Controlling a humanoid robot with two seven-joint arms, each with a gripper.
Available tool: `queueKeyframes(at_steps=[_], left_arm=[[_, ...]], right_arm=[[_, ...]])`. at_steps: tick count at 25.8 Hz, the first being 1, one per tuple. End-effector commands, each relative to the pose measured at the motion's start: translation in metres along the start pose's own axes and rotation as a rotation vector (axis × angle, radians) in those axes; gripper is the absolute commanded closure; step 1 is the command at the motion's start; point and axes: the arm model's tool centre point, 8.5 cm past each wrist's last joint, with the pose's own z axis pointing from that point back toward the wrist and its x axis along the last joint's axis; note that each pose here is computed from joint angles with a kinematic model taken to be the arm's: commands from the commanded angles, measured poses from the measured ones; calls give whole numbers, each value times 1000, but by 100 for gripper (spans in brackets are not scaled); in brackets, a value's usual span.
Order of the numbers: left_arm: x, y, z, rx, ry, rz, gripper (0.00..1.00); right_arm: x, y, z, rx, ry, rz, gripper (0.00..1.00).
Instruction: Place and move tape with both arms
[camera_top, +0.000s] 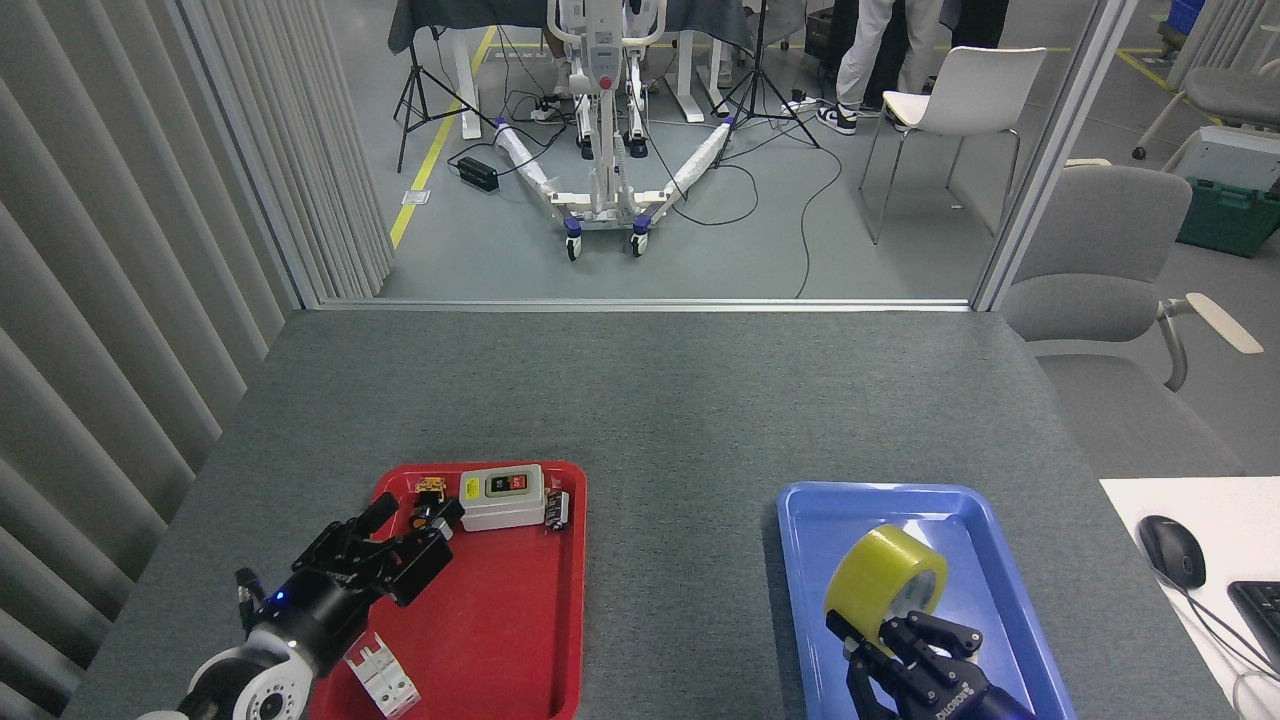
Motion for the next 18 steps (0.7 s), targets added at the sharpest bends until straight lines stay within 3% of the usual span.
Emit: queueKeyframes(at_steps=[1,2,4,7,8,11,13,18], left_arm=[[-6,-17,32,58,179,-164,0],[-7,-27,38,39,230,-211,0],[-8,-31,43,29,279,-292,0],[-6,-31,47,46,290,-300,0],[-7,-28,48,73,290,-309,0],[-16,-17,55,165,315,-325,0],[-24,-12,61,176,341,-327,0],[-22,-14,64,159,272,-331,0]], right_arm=[[-30,-6,-4,104,163,-17,100],[-41,-8,-4,152,207,-23,100],[-58,-13,-7,265,252,-91,100],[-74,-19,-9,439,289,-178,98],[-80,-21,-9,478,313,-189,93],[-87,-21,-24,528,341,-201,92],[-87,-22,-32,565,360,-221,95],[-83,-8,-30,792,345,-294,100]])
